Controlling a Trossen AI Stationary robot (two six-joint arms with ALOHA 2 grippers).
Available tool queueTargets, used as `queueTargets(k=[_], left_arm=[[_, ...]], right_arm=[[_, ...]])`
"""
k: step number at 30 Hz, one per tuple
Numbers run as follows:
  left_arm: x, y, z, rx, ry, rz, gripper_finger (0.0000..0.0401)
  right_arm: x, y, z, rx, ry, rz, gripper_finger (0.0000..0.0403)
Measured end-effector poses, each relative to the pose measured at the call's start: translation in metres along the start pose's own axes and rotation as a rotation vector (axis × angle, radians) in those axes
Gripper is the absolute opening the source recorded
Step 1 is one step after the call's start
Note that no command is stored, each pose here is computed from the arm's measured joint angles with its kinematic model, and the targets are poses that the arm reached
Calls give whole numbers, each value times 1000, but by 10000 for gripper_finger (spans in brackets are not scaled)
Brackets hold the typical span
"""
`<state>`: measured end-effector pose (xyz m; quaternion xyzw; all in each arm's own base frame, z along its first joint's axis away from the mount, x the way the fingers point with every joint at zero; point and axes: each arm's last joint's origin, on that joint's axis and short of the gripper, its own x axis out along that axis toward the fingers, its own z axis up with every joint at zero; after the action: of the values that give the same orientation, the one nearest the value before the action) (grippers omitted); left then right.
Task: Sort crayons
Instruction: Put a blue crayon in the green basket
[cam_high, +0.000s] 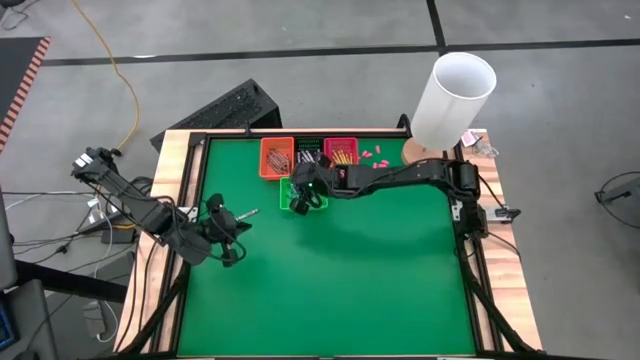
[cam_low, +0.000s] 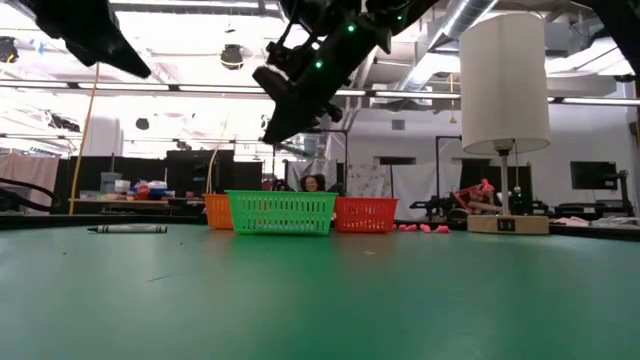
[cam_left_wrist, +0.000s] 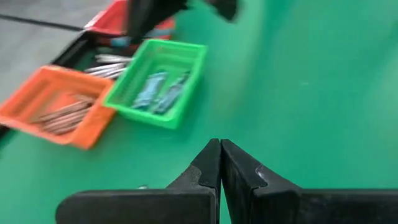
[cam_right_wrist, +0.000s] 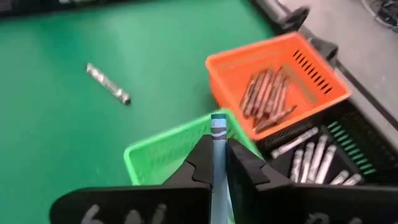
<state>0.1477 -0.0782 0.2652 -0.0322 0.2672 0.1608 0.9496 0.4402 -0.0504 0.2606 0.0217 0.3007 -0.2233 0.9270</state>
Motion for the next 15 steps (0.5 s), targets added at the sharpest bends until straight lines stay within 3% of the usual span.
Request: queueTargets(k=[8,15], left_arm=[[11,-2,-11,29,44,144,12],[23,-5,-17,60,75,229,83]], right_arm=[[14,10,-24,-50,139,-2,50],[18,12,-28,-40,154,-6,63]])
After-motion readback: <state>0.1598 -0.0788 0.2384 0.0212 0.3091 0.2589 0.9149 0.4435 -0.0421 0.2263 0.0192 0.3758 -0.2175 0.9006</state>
